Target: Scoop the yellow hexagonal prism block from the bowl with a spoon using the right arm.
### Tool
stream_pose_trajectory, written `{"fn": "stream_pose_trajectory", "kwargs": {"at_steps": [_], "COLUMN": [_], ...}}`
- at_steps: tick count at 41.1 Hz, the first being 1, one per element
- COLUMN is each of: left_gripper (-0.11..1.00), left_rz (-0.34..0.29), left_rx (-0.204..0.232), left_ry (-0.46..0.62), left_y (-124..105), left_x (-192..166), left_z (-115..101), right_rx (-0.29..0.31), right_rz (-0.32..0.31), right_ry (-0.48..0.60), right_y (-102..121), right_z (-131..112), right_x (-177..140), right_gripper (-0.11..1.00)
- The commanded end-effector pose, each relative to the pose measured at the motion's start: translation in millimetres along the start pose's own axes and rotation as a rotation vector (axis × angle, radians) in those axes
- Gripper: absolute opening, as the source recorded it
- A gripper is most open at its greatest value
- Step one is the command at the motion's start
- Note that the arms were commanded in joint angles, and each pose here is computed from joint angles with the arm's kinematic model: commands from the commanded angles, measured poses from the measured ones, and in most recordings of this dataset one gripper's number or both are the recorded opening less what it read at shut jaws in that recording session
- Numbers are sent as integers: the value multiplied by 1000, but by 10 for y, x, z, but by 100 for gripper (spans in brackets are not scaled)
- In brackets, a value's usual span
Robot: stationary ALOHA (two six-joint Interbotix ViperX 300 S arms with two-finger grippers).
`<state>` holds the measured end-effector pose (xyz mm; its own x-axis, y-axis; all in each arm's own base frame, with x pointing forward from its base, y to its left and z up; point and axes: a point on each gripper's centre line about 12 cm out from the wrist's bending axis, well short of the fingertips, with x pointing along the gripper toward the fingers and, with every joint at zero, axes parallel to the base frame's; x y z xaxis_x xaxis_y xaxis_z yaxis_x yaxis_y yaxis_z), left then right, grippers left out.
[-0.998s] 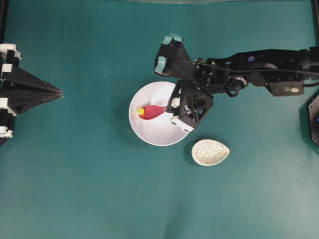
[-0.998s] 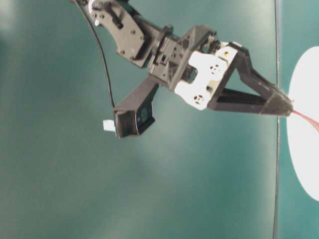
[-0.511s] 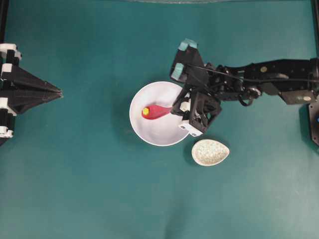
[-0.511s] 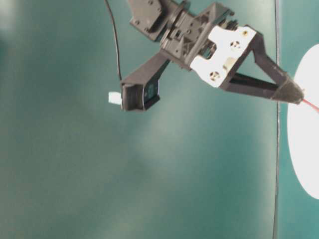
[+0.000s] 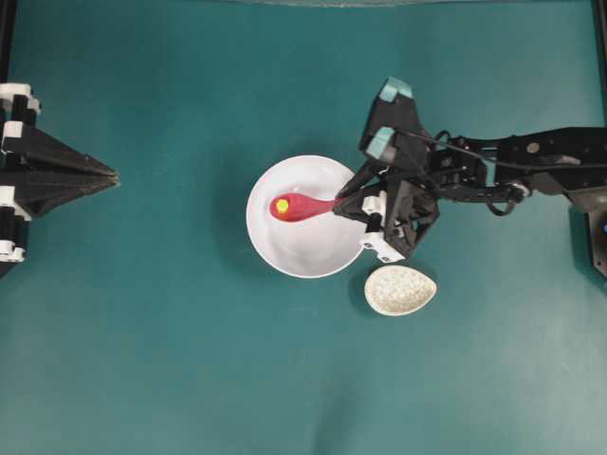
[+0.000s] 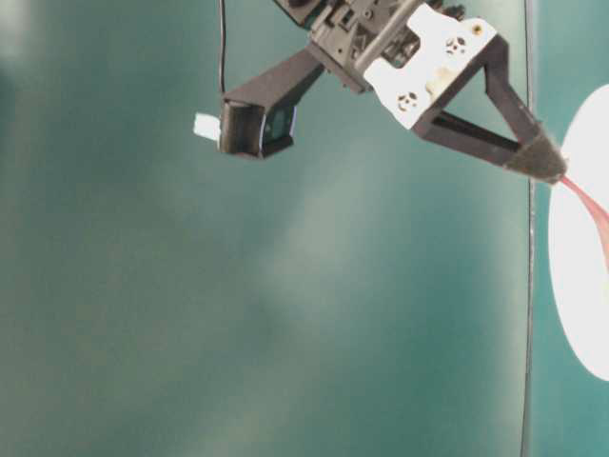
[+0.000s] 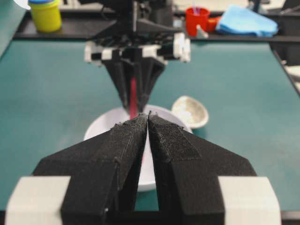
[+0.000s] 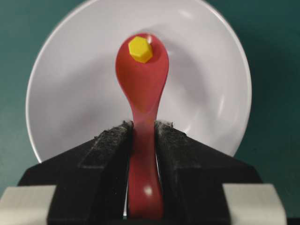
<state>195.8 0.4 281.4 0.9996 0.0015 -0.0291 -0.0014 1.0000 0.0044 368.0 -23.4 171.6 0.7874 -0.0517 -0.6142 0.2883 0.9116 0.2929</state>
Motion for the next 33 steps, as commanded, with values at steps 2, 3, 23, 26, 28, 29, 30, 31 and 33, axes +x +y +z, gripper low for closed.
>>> {"fn": "stream_pose_trajectory", "kwargs": {"at_steps": [2, 3, 23, 26, 28, 29, 30, 31, 33], "left_gripper": [11, 11, 11, 11, 11, 11, 11, 11, 11], "left_rz": [0, 0, 0, 0, 0, 0, 0, 0, 0], "left_rx": [2, 2, 0, 0, 0, -1, 0, 0, 0], "left_ry": [-32, -32, -35, -35, -35, -34, -35, -35, -35], "left_y": [0, 0, 0, 0, 0, 0, 0, 0, 0], "left_x": [20, 20, 20, 20, 20, 20, 20, 20, 20], "left_z": [117, 117, 125, 125, 125, 118, 125, 125, 125], "right_rx": [-9, -11, -48, -56, -64, -68, -72, -76, -85], "right_rz": [24, 25, 46, 46, 48, 51, 52, 52, 55], "right_ry": [-83, -91, -219, -226, -233, -237, -240, -245, -254], "right_y": [58, 57, 64, 56, 59, 66, 67, 64, 69], "right_z": [116, 109, 152, 149, 154, 159, 160, 166, 176], "right_x": [-117, -130, -274, -287, -300, -305, -310, -319, -333], "right_gripper": [24, 24, 24, 24, 24, 24, 24, 24, 24]}}
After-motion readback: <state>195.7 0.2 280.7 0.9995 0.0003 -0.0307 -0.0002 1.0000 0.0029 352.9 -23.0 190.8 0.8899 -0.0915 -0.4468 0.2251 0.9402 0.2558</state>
